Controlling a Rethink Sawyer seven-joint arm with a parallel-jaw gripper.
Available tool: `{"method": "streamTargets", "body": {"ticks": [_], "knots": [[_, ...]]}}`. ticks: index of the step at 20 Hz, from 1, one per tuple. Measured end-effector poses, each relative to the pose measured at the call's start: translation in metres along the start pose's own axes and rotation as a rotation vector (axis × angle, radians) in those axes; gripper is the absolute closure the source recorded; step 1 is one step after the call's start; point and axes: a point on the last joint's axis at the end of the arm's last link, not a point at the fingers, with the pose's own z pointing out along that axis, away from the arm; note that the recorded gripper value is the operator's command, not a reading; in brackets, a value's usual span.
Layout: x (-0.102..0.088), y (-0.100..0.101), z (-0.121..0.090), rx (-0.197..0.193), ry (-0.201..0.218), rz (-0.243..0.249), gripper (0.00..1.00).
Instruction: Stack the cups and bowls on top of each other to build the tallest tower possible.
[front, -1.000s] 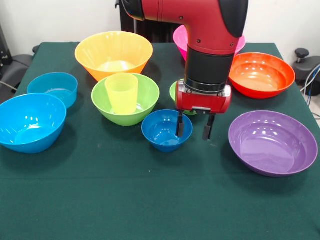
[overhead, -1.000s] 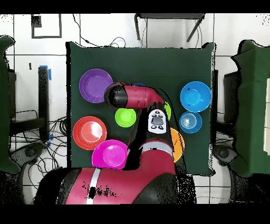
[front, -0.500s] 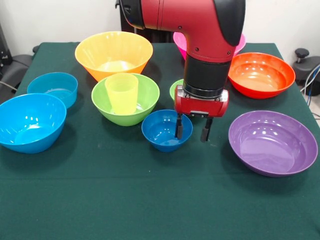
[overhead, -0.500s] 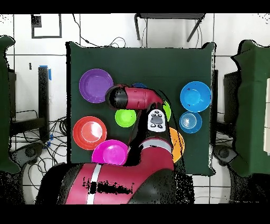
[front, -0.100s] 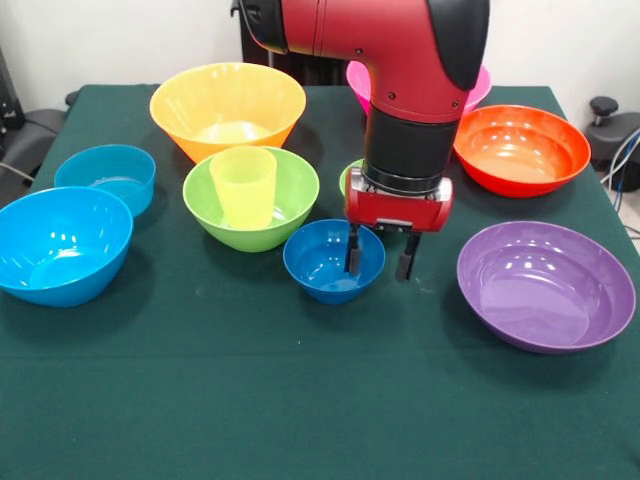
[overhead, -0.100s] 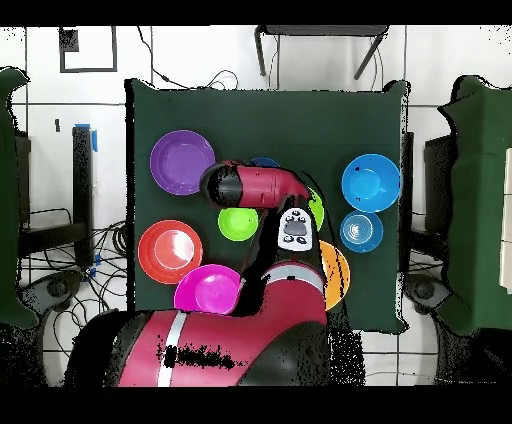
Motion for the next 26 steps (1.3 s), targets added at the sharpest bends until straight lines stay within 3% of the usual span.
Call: {"method": "streamTargets", "body": {"ticks": [1, 8, 22, 26], "knots": [[0.000, 0.000, 0.000, 0.002, 0.000, -0.001, 1.00], [-0.001, -0.004, -0.007, 0.030, -0.010, -0.016, 1.00], [-0.001, -0.004, -0.013, 0.046, -0.012, -0.027, 1.00], [-0.006, -0.003, -0.023, 0.050, -0.016, -0.030, 1.00]]}}
